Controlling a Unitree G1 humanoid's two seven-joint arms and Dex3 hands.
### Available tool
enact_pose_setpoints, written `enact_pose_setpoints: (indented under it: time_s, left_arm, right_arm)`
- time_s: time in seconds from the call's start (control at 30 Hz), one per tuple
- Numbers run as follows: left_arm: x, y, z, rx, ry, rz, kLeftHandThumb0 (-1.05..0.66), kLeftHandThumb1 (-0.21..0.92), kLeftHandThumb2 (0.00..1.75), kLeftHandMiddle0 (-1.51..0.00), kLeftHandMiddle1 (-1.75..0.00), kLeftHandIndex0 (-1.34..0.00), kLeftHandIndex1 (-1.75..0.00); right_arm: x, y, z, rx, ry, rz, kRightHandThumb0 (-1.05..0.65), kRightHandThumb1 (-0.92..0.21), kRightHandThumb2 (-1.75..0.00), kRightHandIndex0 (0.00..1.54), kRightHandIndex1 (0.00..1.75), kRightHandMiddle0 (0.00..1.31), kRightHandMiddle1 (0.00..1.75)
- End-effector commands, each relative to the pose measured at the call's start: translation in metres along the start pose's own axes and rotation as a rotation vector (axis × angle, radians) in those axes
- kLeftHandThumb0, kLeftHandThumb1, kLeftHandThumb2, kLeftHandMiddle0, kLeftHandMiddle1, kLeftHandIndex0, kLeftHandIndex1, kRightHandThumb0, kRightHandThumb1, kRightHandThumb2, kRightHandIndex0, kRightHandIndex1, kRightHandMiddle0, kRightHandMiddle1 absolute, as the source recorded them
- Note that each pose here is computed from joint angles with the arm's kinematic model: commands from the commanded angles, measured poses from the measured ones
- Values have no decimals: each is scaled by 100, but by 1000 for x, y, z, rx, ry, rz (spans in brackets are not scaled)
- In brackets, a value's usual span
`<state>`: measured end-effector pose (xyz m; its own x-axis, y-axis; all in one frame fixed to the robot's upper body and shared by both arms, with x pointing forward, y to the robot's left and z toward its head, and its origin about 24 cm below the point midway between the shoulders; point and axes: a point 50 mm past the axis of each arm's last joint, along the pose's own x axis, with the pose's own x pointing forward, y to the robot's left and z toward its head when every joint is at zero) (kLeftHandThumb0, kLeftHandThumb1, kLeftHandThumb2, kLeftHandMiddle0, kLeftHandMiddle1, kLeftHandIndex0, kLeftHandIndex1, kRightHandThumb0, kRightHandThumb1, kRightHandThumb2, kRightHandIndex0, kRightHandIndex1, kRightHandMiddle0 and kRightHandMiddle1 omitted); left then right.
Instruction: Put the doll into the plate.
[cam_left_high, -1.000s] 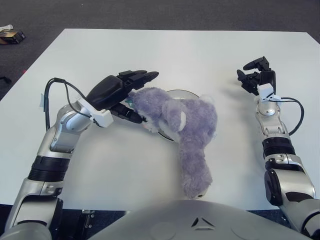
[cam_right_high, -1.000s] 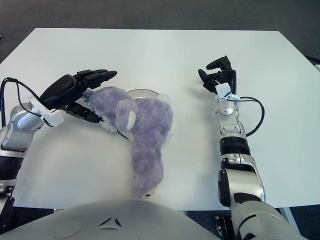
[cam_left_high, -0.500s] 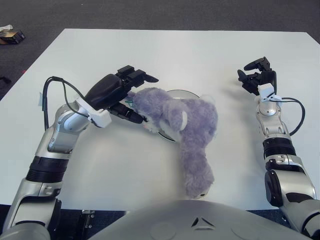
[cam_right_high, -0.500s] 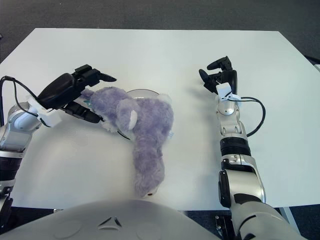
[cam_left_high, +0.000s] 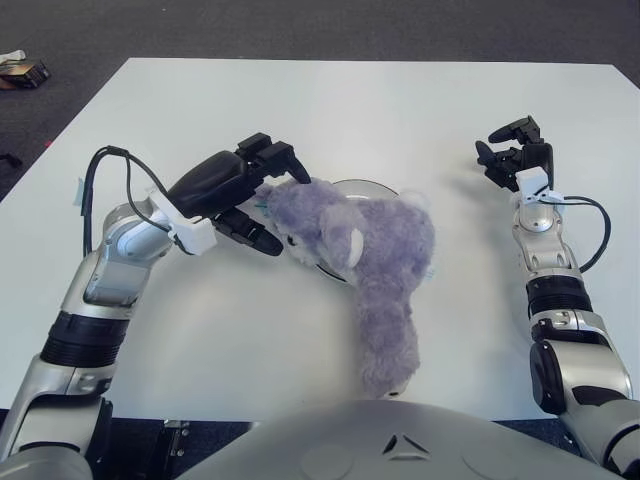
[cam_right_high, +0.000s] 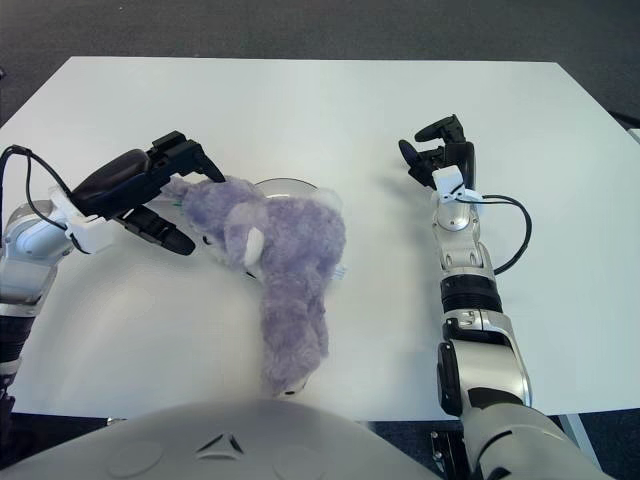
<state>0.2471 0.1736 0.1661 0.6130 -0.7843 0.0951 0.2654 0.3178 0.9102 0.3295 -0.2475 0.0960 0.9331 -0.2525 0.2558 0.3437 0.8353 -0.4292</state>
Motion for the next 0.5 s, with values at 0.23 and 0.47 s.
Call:
enact_pose_setpoints:
  time_s: [0.23,0.47]
  left_arm:
    - [5,0,3,3,23,-88,-28,83,0,-12,-111,-7,-111]
    - [6,-8,5,-11,47,-101,-29,82,0,-26,-15,-22,-43]
  right_arm:
    - [-2,-9,-4,-11,15,-16,-35,-92,-45,90,71,27,166]
    - [-2,-12,-6,-13,17,-16,-35,-92,-45,90,71,27,166]
